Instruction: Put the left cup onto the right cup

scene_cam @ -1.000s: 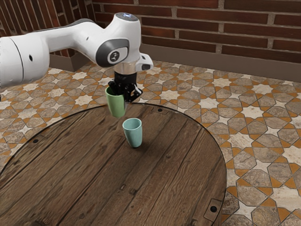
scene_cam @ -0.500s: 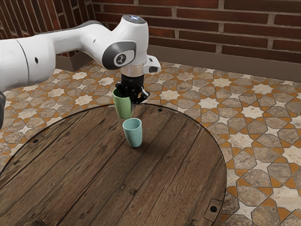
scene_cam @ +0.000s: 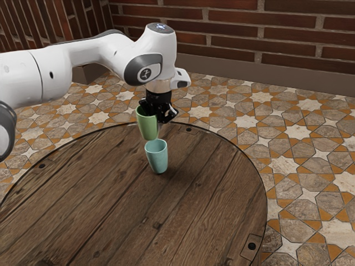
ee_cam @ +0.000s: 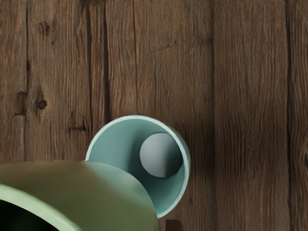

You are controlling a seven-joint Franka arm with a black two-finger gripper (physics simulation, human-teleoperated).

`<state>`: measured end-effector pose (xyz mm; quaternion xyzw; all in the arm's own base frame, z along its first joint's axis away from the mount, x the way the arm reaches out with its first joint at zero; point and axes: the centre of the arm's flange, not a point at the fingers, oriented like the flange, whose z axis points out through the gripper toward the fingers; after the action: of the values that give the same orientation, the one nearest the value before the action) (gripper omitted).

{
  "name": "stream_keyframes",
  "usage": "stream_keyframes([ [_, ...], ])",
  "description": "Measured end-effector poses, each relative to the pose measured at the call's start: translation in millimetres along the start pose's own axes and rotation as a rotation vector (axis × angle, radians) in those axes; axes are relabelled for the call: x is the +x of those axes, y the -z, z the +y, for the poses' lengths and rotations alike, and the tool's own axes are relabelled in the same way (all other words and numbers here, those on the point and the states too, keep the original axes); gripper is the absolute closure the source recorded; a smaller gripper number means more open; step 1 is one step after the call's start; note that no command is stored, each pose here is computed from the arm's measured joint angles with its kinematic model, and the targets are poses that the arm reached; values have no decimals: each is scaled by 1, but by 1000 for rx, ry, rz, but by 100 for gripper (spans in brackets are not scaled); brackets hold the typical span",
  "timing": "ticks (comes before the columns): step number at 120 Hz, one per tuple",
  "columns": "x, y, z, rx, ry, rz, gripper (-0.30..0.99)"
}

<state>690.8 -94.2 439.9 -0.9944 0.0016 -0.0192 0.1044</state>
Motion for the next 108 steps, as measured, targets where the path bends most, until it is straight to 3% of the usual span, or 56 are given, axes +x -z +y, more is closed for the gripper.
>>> stream_keyframes([
  [108, 9, -37, 6, -19, -3, -22, 78],
])
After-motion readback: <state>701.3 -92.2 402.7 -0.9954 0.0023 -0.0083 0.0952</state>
